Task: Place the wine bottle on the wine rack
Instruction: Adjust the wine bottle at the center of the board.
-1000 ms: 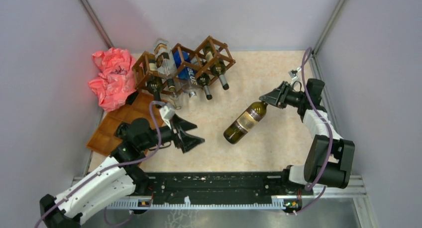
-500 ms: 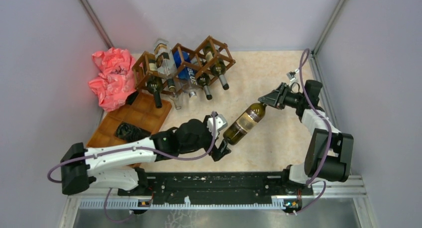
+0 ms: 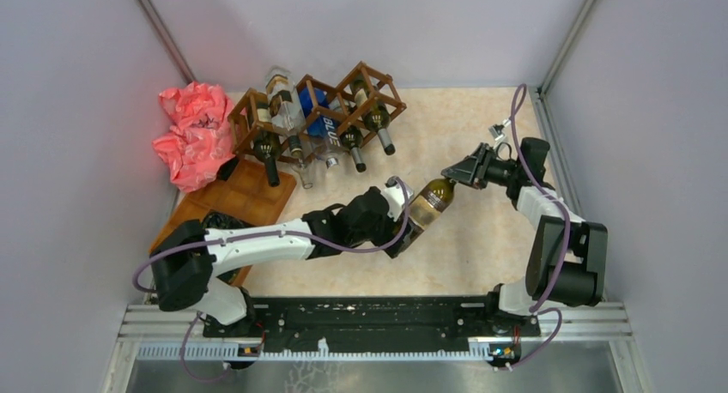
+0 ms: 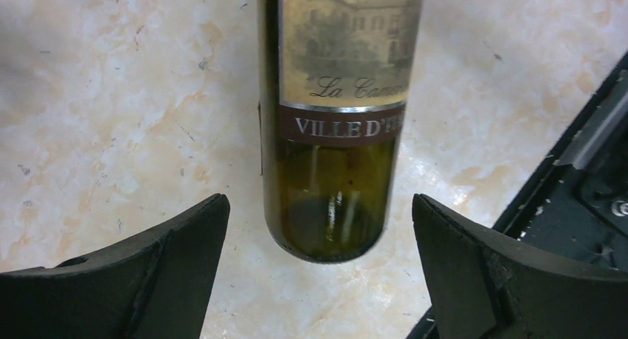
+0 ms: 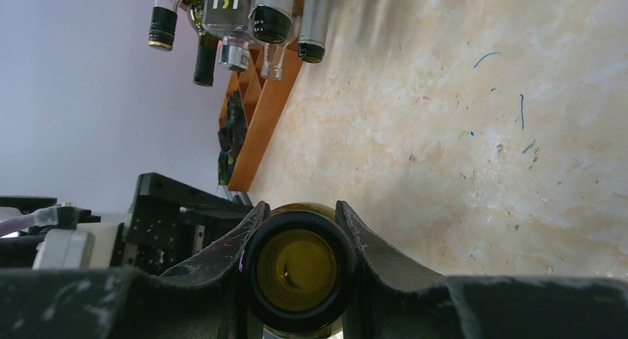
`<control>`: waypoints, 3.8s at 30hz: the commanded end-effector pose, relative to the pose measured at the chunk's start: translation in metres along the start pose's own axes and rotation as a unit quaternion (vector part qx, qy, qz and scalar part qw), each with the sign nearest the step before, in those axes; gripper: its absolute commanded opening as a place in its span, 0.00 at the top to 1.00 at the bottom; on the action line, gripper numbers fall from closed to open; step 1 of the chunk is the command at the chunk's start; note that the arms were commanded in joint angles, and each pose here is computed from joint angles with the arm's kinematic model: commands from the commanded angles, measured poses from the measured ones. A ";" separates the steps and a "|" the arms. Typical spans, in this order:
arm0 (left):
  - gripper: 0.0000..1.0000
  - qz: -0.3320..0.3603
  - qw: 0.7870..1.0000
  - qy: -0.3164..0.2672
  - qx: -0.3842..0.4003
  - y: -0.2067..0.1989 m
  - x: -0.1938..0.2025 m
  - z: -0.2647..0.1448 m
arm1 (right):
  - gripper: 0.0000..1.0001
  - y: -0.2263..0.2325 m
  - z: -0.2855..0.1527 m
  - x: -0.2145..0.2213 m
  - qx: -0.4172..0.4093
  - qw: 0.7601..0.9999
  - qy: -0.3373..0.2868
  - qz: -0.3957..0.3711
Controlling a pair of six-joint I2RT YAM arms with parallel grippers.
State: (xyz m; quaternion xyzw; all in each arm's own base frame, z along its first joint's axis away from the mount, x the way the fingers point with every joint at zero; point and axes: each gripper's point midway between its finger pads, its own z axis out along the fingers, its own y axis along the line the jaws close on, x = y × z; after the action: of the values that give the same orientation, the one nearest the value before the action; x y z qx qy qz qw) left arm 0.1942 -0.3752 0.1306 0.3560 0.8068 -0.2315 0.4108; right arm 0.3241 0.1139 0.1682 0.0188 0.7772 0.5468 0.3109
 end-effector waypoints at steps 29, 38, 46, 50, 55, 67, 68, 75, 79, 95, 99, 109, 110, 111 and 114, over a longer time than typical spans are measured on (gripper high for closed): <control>0.09 -0.005 0.998 0.016 0.053 -0.007 0.004 0.068 | 1.00 0.024 0.004 0.003 -0.048 0.999 0.023 -0.001; 1.00 0.024 0.998 0.012 0.055 0.001 0.007 0.053 | 0.81 0.019 0.006 0.006 -0.047 0.998 0.033 0.000; 1.00 0.060 0.991 0.008 0.117 -0.004 0.023 0.026 | 0.19 0.012 0.005 0.022 -0.022 0.993 0.073 -0.088; 1.00 0.080 0.986 0.005 0.147 -0.005 0.037 0.010 | 0.10 0.012 0.000 0.026 -0.018 0.987 0.090 -0.132; 1.00 0.113 0.981 0.004 0.155 0.000 0.043 -0.005 | 0.02 0.012 -0.008 0.028 -0.007 0.972 0.115 -0.203; 1.00 0.195 0.970 0.031 0.141 0.017 0.058 -0.014 | 0.02 0.031 -0.033 0.035 -0.018 0.889 0.148 -0.432; 1.00 0.199 0.970 0.033 0.139 0.018 0.059 -0.014 | 0.02 0.033 -0.035 0.040 -0.028 0.878 0.151 -0.453; 1.00 0.218 0.966 0.032 0.132 0.023 0.060 -0.016 | 0.02 0.026 -0.046 0.100 -0.136 0.763 0.189 -0.603; 1.00 0.228 0.965 0.029 0.129 0.024 0.060 -0.016 | 0.02 0.014 -0.047 0.120 -0.162 0.740 0.235 -0.609; 1.00 0.256 0.955 0.020 0.149 0.018 0.049 -0.015 | 0.24 -0.011 -0.003 0.153 -0.120 0.709 0.350 -0.600; 1.00 0.256 0.955 0.018 0.148 0.018 0.047 -0.015 | 0.36 -0.022 0.003 0.153 -0.088 0.707 0.363 -0.601; 1.00 0.255 0.955 0.016 0.149 0.018 0.048 -0.016 | 0.46 -0.027 0.007 0.154 -0.072 0.697 0.369 -0.610; 1.00 0.255 0.955 0.016 0.149 0.018 0.048 -0.016 | 0.48 -0.027 0.007 0.153 -0.073 0.697 0.369 -0.611; 1.00 0.256 0.955 0.015 0.149 0.018 0.048 -0.016 | 0.50 -0.027 0.007 0.154 -0.074 0.697 0.368 -0.610; 1.00 0.255 0.956 0.016 0.147 0.018 0.048 -0.015 | 0.71 -0.023 0.007 0.157 -0.086 0.697 0.367 -0.610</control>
State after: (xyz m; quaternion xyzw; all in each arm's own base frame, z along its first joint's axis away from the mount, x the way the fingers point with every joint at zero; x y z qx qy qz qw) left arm 0.1734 -0.3043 0.0555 0.6108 0.6967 -0.1908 0.3243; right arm 0.2032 0.1591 0.0643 -0.6815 0.6401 0.2647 0.2362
